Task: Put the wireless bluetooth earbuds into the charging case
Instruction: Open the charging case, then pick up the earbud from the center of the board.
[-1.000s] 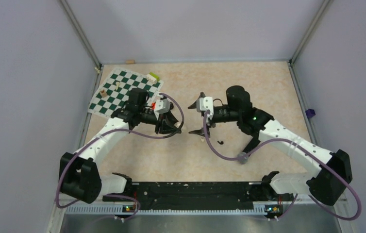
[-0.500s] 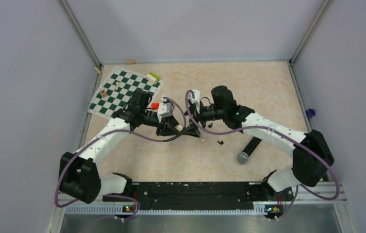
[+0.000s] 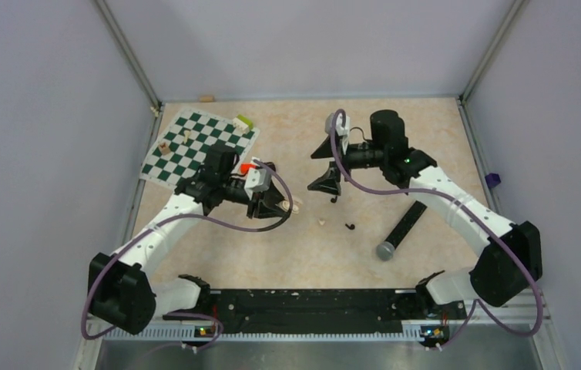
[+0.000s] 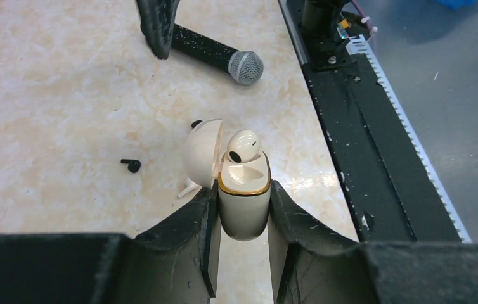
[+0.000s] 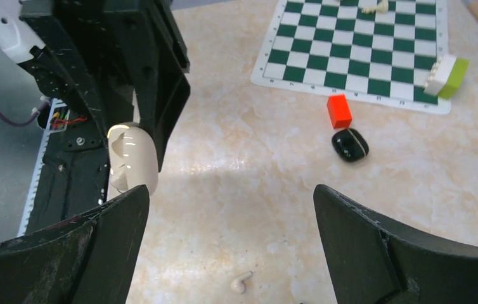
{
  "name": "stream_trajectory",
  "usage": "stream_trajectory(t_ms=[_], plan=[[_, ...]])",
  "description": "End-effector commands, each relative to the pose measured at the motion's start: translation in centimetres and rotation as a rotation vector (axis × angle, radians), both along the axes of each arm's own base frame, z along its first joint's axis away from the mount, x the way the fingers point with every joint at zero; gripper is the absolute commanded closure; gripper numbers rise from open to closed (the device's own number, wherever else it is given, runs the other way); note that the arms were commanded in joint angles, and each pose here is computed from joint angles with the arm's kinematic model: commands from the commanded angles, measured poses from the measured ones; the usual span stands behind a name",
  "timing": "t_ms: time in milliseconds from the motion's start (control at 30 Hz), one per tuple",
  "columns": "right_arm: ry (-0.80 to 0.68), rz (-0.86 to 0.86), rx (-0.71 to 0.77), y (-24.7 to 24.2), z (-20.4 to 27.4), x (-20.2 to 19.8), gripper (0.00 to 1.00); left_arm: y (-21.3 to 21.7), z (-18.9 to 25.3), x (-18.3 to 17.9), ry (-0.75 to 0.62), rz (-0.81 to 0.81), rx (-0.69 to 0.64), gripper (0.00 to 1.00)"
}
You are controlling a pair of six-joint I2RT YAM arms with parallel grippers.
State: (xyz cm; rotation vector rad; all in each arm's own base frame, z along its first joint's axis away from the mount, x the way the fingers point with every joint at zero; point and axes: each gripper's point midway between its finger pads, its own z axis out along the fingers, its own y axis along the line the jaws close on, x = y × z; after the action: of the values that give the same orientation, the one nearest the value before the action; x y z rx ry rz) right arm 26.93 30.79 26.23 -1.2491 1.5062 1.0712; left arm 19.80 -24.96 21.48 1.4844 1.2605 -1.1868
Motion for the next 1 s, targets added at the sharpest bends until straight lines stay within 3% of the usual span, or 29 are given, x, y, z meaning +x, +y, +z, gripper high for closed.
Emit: stream_trajectory(t_ms=[0, 100, 200, 300, 467, 667, 967], plan=[[-0.179, 0.109, 0.054, -0.5, 3.3, -2.4, 0.01, -0.1, 1.6, -1.2, 0.021, -0.033, -0.057, 1.00], [-0.296, 0.053, -0.026, -1.4, 0.3, -1.0, 0.01, -0.3, 1.8, -0.9, 0.053, -0.028, -0.061, 1.00], [-0.444, 0.108, -0.114, -2.5, -4.4, -1.1, 0.01, -0.3, 1.6, 0.2, 0.083, -0.003, -0.051, 1.00], [-0.490, 0.137, -0.203, -3.4, -9.3, -1.0, 0.01, 0.2, 1.2, 2.0, 0.108, 0.050, -0.041, 1.00], [-0.647, 0.149, -0.230, -3.7, -13.1, -1.4, 0.08, 2.3, 2.0, 5.3, 0.173, 0.159, -0.073, 1.00], [-0.803, 0.276, -0.290, -4.9, -17.9, -4.4, 0.14, 3.4, 2.1, 5.8, 0.168, 0.237, -0.092, 1.00], [-0.801, 0.248, -0.312, -4.5, -19.6, -3.5, 0.25, 3.3, 1.2, 6.6, 0.188, 0.267, -0.099, 1.00]])
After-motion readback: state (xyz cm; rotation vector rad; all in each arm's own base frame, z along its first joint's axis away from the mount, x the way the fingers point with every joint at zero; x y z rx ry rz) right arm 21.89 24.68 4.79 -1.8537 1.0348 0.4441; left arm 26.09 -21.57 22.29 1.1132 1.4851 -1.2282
